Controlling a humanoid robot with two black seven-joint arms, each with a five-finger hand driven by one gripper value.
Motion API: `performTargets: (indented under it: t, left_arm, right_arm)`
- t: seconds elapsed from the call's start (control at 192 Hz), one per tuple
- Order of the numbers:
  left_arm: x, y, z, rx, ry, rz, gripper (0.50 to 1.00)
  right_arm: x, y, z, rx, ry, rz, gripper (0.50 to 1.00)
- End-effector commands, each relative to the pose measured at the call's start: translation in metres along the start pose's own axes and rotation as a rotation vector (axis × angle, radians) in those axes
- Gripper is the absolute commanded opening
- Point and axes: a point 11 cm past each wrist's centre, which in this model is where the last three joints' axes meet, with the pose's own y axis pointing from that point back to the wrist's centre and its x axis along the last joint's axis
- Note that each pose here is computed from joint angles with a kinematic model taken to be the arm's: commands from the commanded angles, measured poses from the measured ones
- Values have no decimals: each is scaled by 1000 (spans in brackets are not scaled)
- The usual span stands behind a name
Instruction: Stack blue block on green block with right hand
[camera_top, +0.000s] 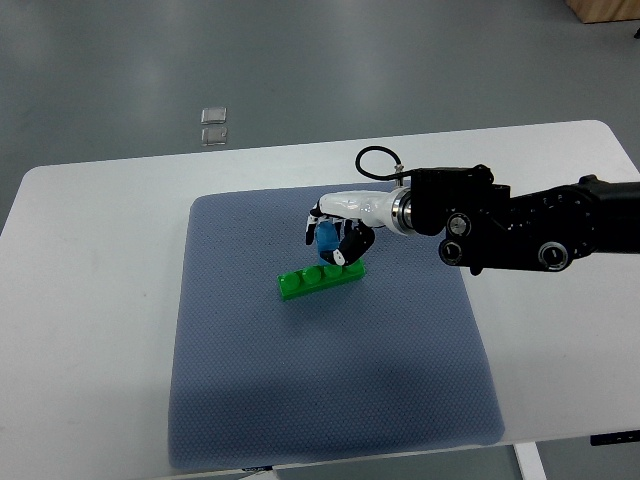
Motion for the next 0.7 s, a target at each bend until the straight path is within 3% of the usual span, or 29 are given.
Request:
performTargets:
  t: [0.0,0.694]
  left_arm:
    - [0,0,0,0,0,0,1000]
    - [0,0,-1,2,0,0,1000]
  right_arm:
    - [1,0,0,2,-3,5,572]
    - [-12,3,18,-10,-27,8,572]
